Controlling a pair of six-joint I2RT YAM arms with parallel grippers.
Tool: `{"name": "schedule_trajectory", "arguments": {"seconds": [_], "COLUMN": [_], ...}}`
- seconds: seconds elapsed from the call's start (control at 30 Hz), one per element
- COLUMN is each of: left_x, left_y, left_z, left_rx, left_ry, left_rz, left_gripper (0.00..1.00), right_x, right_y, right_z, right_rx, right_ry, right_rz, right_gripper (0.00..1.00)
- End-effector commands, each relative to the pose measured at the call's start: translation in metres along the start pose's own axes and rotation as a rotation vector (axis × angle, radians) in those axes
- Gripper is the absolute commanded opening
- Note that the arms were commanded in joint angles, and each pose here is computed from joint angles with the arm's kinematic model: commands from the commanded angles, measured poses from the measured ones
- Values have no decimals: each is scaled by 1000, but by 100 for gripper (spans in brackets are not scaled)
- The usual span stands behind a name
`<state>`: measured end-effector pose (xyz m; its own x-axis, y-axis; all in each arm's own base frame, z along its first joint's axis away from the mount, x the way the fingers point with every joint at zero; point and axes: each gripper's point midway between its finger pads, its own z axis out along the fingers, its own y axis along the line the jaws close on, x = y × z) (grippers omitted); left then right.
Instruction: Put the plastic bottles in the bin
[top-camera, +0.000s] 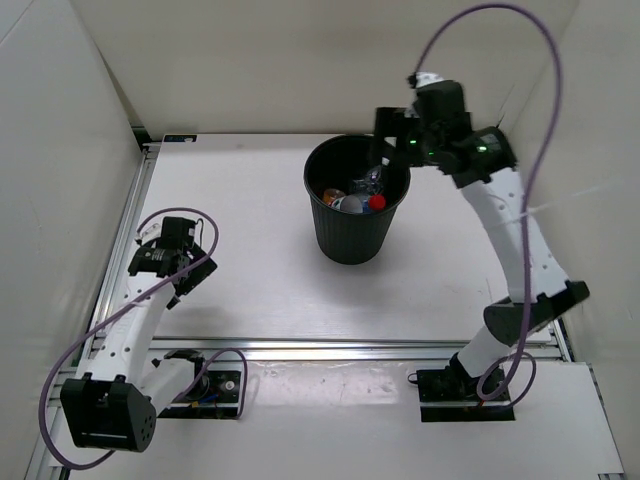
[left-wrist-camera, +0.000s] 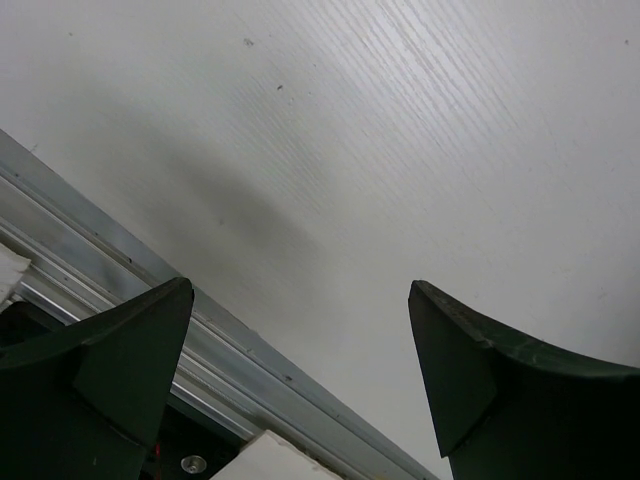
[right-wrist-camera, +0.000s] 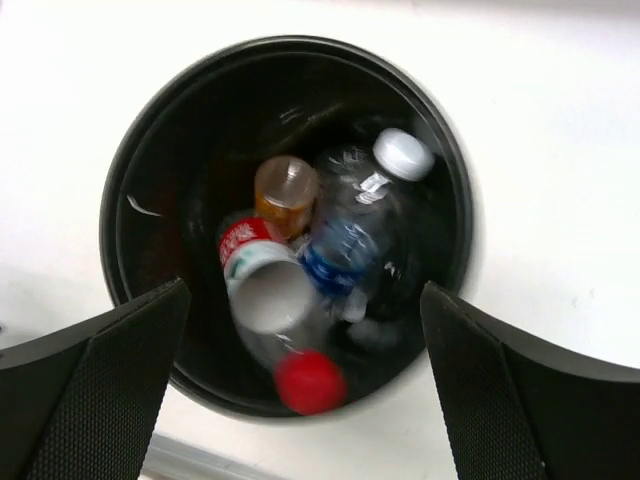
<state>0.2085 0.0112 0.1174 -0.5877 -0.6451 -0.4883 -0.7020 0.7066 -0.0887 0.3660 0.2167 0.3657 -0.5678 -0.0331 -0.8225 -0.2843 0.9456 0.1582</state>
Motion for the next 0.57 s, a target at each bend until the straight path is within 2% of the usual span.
{"name": "schedule_trajectory", "arguments": {"seconds": [0.0, 0.1, 0.17, 0.23, 0.27, 0.4, 0.53], "left_x": [-23, -41, -54, -66, -84, -122, -140], "left_y": [4, 2, -1, -4, -1, -6, 6], "left_z": [-10, -27, -37, -49, -62, -94, -87], "left_rx": [-3, 28, 53, 69, 64, 82, -42], "left_ry": [-104, -178, -228, -284, -359, -522, -604], "left_rz": [-1, -3, 0, 5, -19, -64, -103], "left_gripper": [100, 100, 100, 100, 100, 100, 100], "right_x": [-14, 10, 16, 17, 15, 4, -3], "right_y": [-20, -18, -17, -16, -16, -28, -42], "right_z": [-47, -63, -66, -79, -83, -98, -105], "right_rx": [-95, -238, -260, -282, -289, -245, -183], "right_ry": [-33, 123, 157, 127, 100, -10, -40], "right_rz": [216, 268, 267, 211, 193, 117, 104], "right_gripper": [100, 100, 100, 100, 100, 100, 100]}}
